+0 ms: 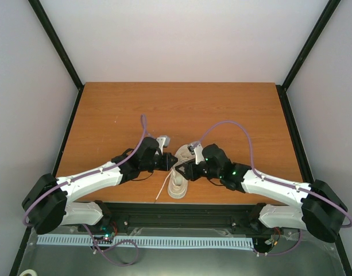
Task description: Tie the shoes
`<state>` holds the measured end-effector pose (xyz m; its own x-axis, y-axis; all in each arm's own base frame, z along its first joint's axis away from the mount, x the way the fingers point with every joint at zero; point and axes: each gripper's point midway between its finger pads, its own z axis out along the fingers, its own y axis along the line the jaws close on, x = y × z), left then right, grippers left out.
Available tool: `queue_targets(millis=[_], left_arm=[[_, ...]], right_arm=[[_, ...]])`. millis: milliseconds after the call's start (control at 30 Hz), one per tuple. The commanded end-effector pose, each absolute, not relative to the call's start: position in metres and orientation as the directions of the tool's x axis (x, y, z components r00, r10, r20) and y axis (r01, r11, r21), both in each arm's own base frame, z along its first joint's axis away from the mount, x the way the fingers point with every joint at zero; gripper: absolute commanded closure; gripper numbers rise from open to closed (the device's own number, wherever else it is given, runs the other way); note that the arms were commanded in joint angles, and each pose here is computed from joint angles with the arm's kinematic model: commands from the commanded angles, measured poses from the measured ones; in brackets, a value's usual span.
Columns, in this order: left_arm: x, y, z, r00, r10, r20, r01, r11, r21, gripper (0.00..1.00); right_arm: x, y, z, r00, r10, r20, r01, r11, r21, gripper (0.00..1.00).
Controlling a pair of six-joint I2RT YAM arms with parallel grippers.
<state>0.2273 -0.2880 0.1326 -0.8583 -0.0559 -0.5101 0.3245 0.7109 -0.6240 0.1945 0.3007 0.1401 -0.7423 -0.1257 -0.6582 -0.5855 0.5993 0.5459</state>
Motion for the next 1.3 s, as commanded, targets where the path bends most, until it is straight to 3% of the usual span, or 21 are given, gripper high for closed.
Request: queue_targets(millis=[0,200,433,767,967,1267], left_arm=[[0.234,-0.296,0.155,-0.831,-0.07,-0.551,0.364,0.68,-0.636,0.99],[0.234,-0.297,0.155,-0.832,-0.07,-0.551,0.365,0.68,-0.636,0.99],[0.236,-0.297,0.156,-0.83,-0.07,-0.553,0.366,0.682,-0.634,0.99],[0.242,-0.287,0.157,-0.797,-0.071,-0.6,0.374,0.722,-0.582,0.99],[0.239,-0.288,0.161,-0.796,-0.076,-0.601,0.384,0.703,-0.598,0.99],[0.238,-0.291,0.154,-0.816,-0.079,-0.572,0.363,0.7,-0.615,0.99]], right_arm=[[0.196,0.31,0.15,-0.712,-0.13,-0.69,-0.606,0.609,0.511,0.52],[0.187,0.313,0.139,-0.711,-0.167,-0.684,-0.596,0.659,0.459,0.54],[0.169,0.315,0.123,-0.69,-0.237,-0.684,-0.596,0.721,0.352,0.44],[0.17,0.311,0.128,-0.648,-0.256,-0.718,-0.582,0.774,0.249,0.42],[0.188,0.305,0.159,-0.604,-0.222,-0.765,-0.651,0.692,0.313,0.33],[0.198,0.316,0.166,-0.521,-0.254,-0.815,-0.792,0.501,0.35,0.36]])
